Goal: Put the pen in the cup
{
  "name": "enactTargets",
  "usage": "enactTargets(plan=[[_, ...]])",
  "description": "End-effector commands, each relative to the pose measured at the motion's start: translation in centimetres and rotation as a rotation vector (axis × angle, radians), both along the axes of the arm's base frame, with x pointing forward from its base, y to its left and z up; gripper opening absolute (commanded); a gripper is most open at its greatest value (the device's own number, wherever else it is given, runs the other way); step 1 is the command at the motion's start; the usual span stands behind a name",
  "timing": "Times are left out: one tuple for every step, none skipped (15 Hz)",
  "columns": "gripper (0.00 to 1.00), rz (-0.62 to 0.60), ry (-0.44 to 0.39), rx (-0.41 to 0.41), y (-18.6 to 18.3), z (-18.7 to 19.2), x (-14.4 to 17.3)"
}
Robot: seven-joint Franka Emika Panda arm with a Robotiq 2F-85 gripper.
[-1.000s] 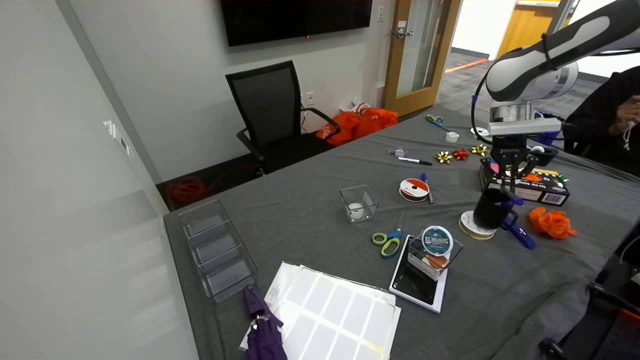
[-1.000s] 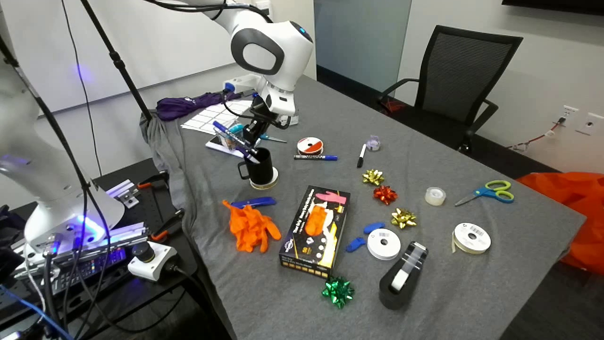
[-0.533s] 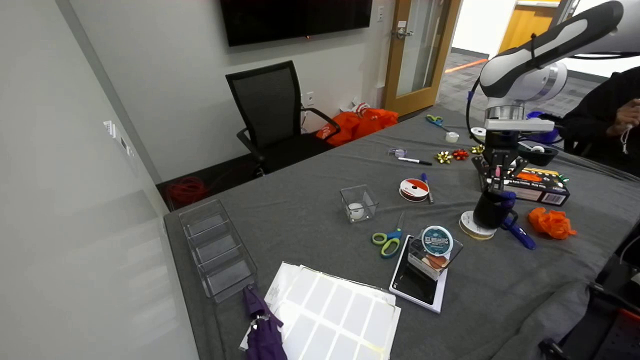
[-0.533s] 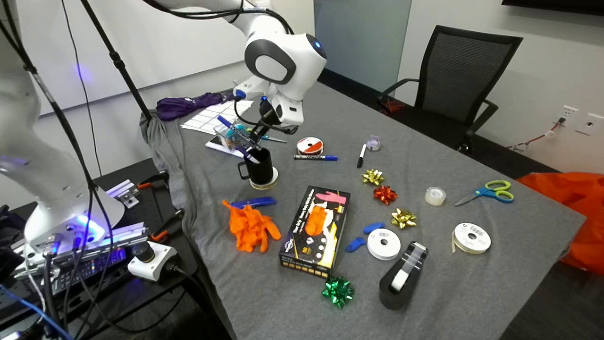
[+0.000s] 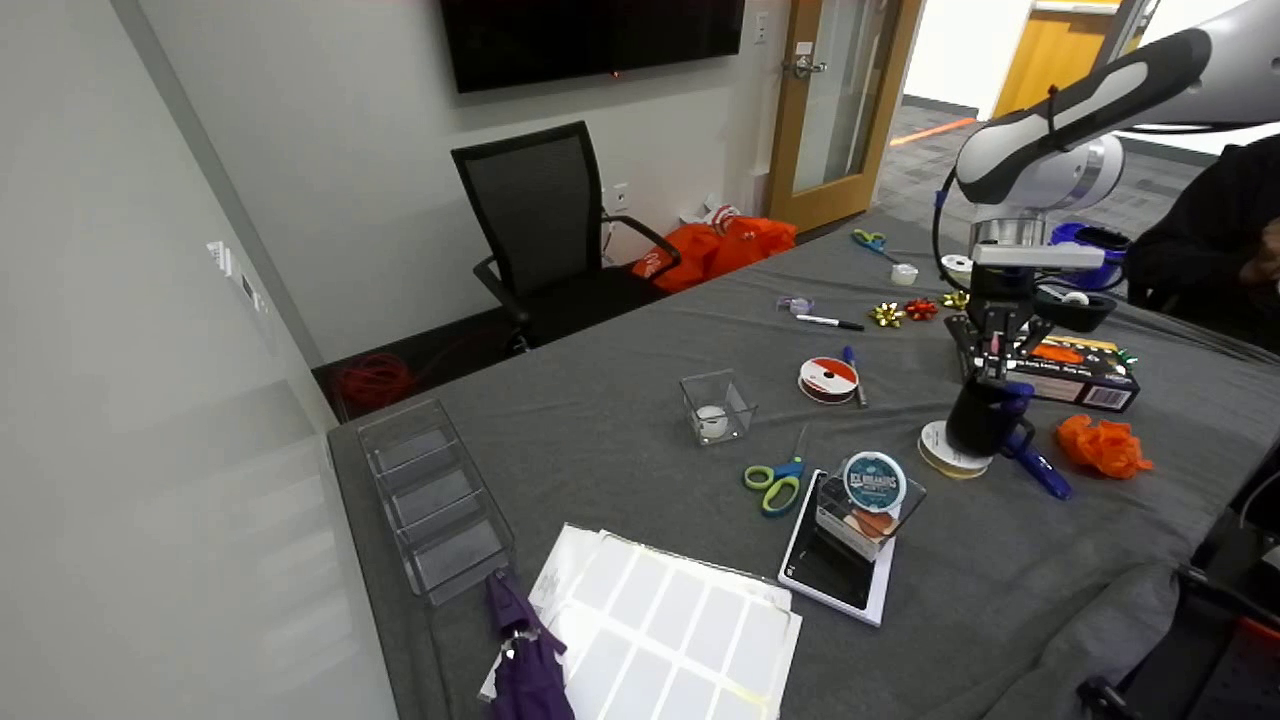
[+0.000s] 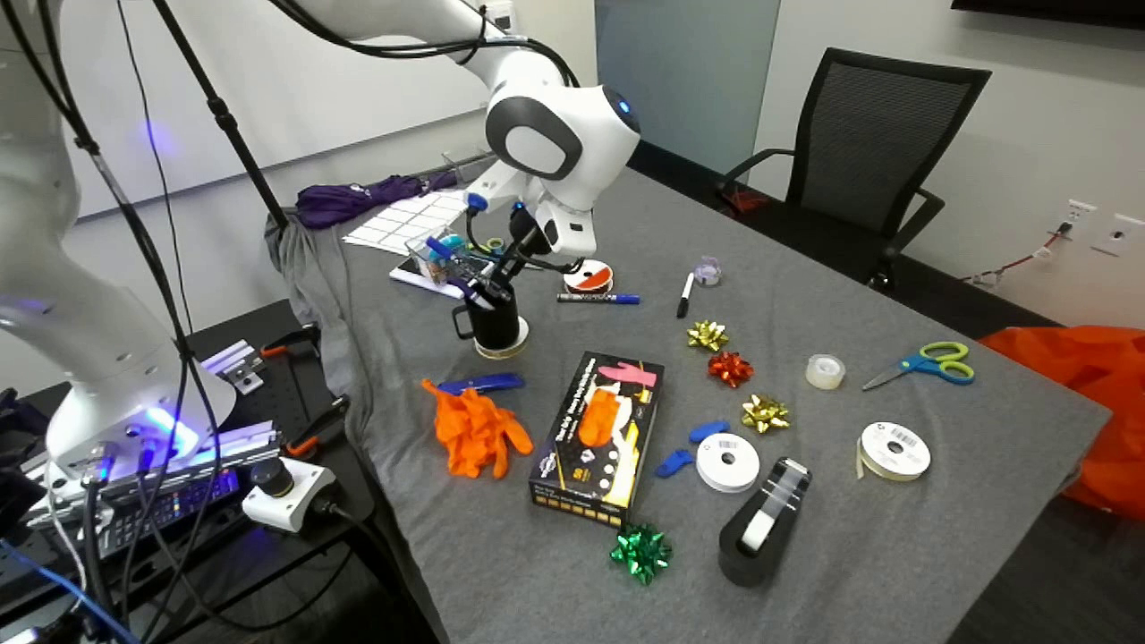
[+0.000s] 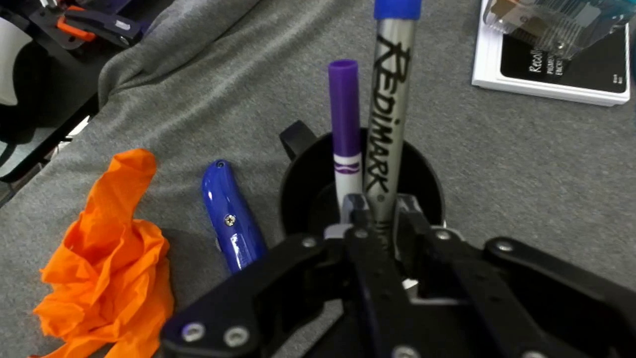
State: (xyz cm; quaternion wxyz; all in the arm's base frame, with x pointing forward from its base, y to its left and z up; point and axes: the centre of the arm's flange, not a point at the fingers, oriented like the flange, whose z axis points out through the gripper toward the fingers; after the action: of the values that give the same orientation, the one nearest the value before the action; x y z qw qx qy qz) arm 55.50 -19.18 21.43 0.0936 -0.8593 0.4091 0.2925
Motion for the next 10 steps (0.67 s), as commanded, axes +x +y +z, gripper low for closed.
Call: enactTargets(plan=[[0.04, 0.048, 0.026, 0.024, -1.0, -0.74, -0.9], [0.04, 0.055, 0.032, 0.025, -1.06, -0.96, -1.19], [0.04, 0.061, 0.036, 0.024, -1.11, -1.18, -1.34], [0.04, 0.063, 0.035, 0.022, -1.1, -1.34, -1.38], [0.04, 0.062, 0.034, 0.02, -1.03, -1.39, -1.37], [0.16, 0.061, 0.034, 0.017, -0.95, -1.4, -1.37], [0.42, 0.055, 0.034, 0.016, -0.82, -1.31, -1.35], [0.43, 0.053, 0.033, 0.016, -0.7, -1.27, -1.34], [0.49, 0.052, 0.032, 0.015, -0.64, -1.25, -1.34], [0.55, 0.051, 0.031, 0.015, -0.59, -1.23, -1.33]])
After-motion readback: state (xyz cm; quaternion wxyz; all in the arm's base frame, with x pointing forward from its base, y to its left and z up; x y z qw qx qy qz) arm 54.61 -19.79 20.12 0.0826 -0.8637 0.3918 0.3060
